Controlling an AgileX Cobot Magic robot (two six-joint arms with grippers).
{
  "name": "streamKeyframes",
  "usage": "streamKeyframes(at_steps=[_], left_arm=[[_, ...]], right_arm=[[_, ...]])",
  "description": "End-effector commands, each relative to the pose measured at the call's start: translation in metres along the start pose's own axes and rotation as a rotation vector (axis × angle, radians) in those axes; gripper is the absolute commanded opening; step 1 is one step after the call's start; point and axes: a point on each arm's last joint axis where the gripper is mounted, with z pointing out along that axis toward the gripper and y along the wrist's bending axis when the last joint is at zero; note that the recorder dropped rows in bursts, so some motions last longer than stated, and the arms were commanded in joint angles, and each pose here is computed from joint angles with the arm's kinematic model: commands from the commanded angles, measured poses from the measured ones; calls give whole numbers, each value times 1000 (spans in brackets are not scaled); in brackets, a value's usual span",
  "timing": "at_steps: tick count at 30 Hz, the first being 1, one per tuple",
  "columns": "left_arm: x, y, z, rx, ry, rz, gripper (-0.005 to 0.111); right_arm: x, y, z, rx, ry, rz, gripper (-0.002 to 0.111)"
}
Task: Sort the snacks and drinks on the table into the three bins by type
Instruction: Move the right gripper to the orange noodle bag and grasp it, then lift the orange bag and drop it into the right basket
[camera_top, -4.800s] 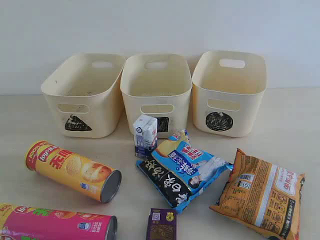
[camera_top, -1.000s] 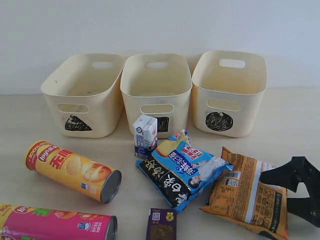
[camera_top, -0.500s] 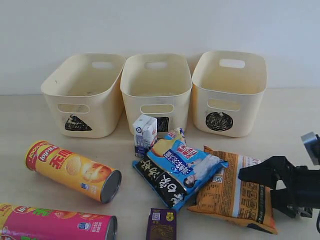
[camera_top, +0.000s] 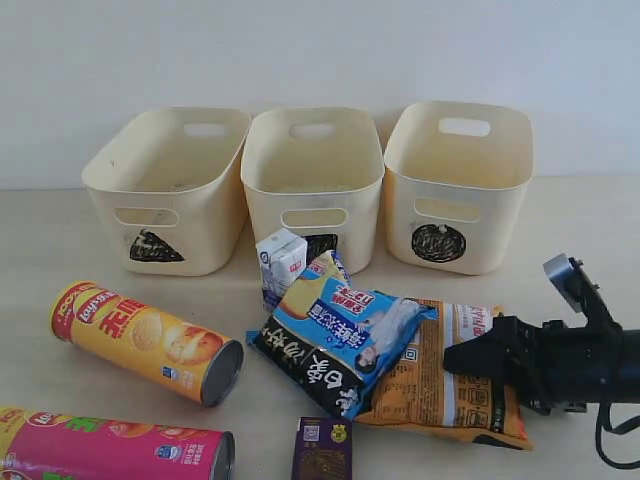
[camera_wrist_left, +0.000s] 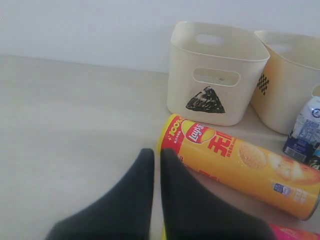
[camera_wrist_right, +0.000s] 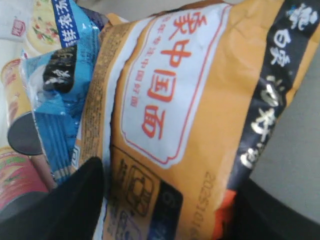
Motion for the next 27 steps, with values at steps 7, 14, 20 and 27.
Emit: streamKeyframes(at_steps=[7, 14, 20, 27], left_arm=[[1, 0, 0, 0, -3, -4, 4], [1, 0, 0, 0, -3, -4, 4], [1, 0, 0, 0, -3, -4, 4], [1, 0, 0, 0, -3, -4, 4]], right_arm=[[11, -16, 2, 136, 70, -34, 0], [1, 4, -6, 46, 17, -81, 0], [-16, 46, -30, -53, -93, -171, 0], [-21, 102, -65, -194, -187, -298, 0]])
